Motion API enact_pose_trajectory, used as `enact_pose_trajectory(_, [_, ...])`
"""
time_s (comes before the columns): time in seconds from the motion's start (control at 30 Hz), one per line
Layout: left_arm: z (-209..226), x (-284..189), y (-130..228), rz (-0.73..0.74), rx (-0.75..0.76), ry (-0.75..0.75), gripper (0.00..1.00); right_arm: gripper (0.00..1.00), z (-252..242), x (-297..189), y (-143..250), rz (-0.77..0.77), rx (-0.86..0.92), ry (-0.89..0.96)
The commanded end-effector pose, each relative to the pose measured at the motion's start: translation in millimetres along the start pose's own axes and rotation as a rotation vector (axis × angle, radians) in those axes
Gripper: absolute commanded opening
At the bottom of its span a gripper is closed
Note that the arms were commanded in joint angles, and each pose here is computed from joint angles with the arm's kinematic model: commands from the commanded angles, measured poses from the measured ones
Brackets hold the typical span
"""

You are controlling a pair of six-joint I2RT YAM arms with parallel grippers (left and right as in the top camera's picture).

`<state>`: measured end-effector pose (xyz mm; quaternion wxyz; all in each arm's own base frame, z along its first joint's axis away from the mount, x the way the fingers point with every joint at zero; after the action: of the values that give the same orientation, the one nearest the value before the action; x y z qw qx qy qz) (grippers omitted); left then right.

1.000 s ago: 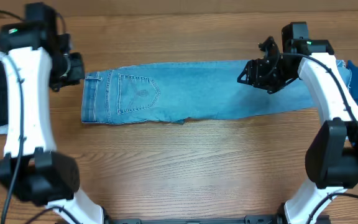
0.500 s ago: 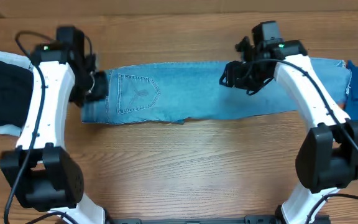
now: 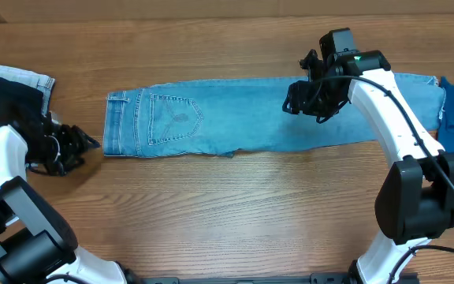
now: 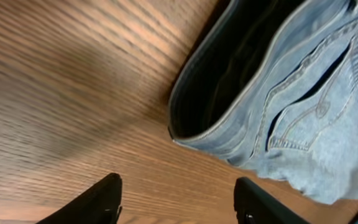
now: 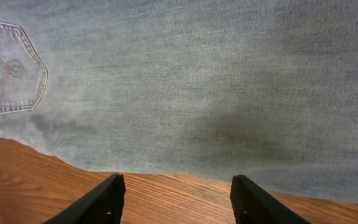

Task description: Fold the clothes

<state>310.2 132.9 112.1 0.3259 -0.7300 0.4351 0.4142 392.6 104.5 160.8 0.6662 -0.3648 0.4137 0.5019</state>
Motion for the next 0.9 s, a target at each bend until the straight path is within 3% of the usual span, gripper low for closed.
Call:
enact_pose_trajectory(0.0, [4, 16, 7, -0.039, 0.022, 0.080, 0.72, 0.59, 0, -5, 0, -0.009, -0.014, 0.008])
enact_pose_trajectory(0.4, [8, 56, 5, -0.167, -0.067, 0.216, 0.80, 0.59, -1, -5, 2, 0.001, -0.010, 0.012])
enact_pose_trajectory(0.67, [10, 79, 22, -0.190, -0.114, 0.249, 0.83, 0.59, -1, -5, 2, 0.000, -0.011, 0.012])
enact_pose_trajectory(0.87, [-5, 83, 15, -0.204, -0.082, 0.277, 0.77, 0.58, -1, -5, 2, 0.001, -0.010, 0.011])
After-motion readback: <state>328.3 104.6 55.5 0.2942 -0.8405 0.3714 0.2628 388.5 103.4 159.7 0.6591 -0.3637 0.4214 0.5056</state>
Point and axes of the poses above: each gripper's point midway between its finger pads, its own x axis out along the fingers, its own z axis along the line the jaws close on, y = z × x, the point moved 5 cm from there along -x, back along the fingers, and after that the axes turned 15 degrees about x, right-handed, at the moved point
